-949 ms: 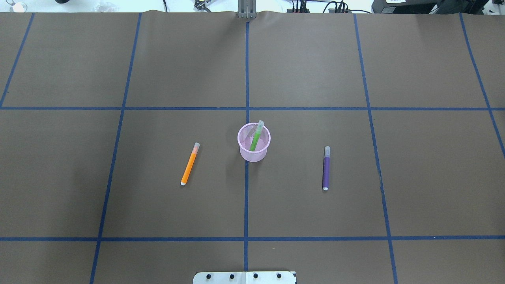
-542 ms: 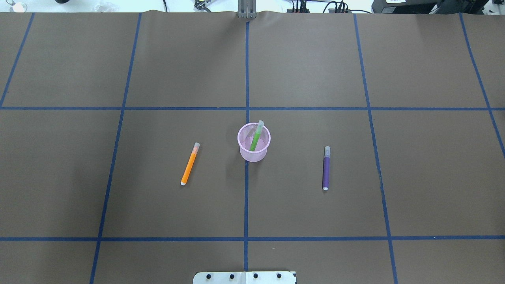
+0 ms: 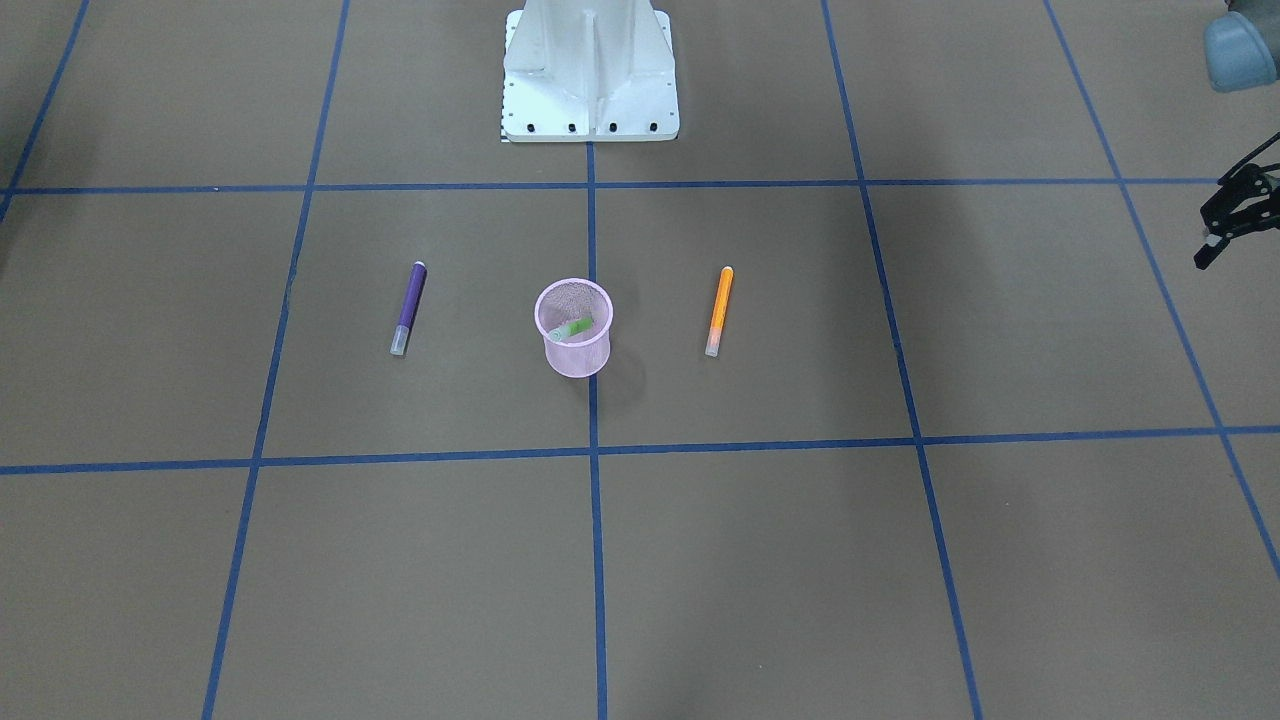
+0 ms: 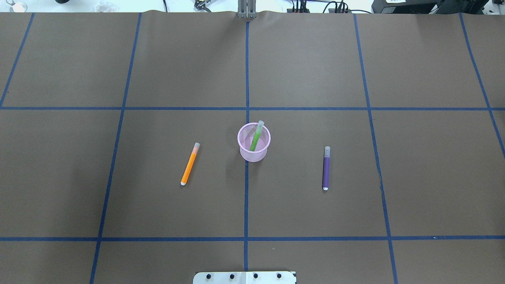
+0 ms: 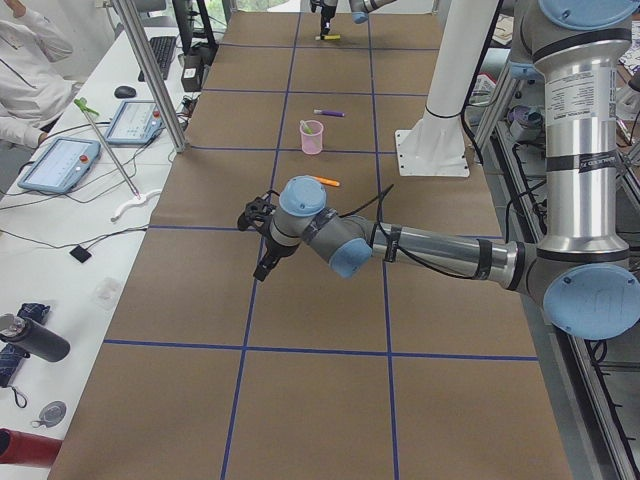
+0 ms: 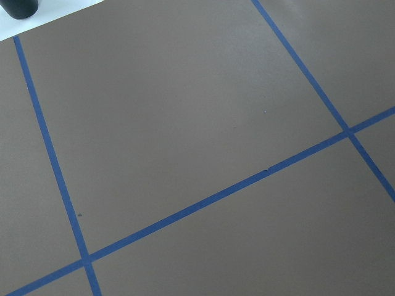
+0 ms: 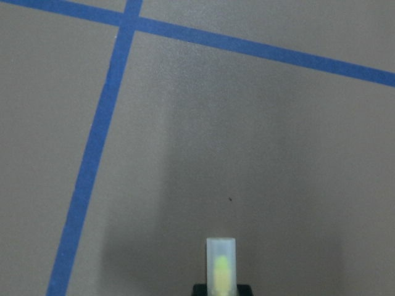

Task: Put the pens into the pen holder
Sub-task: 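Lower the right gripper onto the yellow highlighter and close it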

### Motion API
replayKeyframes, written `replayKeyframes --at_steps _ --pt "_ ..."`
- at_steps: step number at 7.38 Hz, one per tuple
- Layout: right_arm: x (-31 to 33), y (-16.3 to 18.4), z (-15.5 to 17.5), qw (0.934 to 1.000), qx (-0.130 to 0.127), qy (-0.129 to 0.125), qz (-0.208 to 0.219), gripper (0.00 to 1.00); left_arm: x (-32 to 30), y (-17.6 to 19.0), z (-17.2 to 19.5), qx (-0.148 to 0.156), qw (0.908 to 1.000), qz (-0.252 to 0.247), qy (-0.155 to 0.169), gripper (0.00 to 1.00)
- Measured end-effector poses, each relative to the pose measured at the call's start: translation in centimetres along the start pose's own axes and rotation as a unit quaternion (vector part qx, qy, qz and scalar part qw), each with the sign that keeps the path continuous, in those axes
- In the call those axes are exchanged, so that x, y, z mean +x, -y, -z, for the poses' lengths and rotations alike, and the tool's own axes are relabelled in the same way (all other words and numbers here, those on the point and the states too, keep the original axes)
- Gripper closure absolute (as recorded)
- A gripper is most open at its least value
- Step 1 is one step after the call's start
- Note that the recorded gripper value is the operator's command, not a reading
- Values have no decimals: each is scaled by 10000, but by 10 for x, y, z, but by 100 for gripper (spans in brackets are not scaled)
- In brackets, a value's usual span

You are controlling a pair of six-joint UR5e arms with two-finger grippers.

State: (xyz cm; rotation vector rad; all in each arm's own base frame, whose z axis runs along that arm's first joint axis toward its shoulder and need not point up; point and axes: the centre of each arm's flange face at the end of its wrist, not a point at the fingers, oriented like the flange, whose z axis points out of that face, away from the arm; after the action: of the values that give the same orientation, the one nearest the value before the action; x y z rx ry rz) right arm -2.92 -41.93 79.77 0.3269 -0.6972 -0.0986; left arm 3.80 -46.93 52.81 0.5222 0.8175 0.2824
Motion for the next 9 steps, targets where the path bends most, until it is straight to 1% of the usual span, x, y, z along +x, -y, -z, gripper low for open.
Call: replayKeyframes --at_steps 1,2,3,4,5,6,7,8,9 --pt "-15 22 14 9997 232 60 68 100 0 -1 0 -6 10000 6 4 0" --pt "-39 53 38 9981 603 137 -51 100 -2 -2 0 -12 10000 20 22 0" --pt "-67 85 68 9935 1066 178 -347 100 -3 -2 0 -16 10000 31 44 0" --pt "-93 112 100 9860 1544 200 -602 100 -4 -3 -1 -19 10000 40 64 0" --pt "-119 134 130 9781 1951 295 -658 100 -5 -3 -1 -24 10000 50 78 0" --pt "-144 152 156 9715 2260 443 -557 100 -5 -4 -1 -28 9999 58 83 0" --pt "-177 169 172 9660 2476 668 -334 100 -5 -4 -1 -33 9999 67 85 0" --pt "-221 188 178 9593 2633 1015 -85 100 -5 -4 -2 -41 9999 78 86 0" --pt "-268 204 176 9519 2755 1339 58 100 -5 -3 -2 -49 9999 86 88 0"
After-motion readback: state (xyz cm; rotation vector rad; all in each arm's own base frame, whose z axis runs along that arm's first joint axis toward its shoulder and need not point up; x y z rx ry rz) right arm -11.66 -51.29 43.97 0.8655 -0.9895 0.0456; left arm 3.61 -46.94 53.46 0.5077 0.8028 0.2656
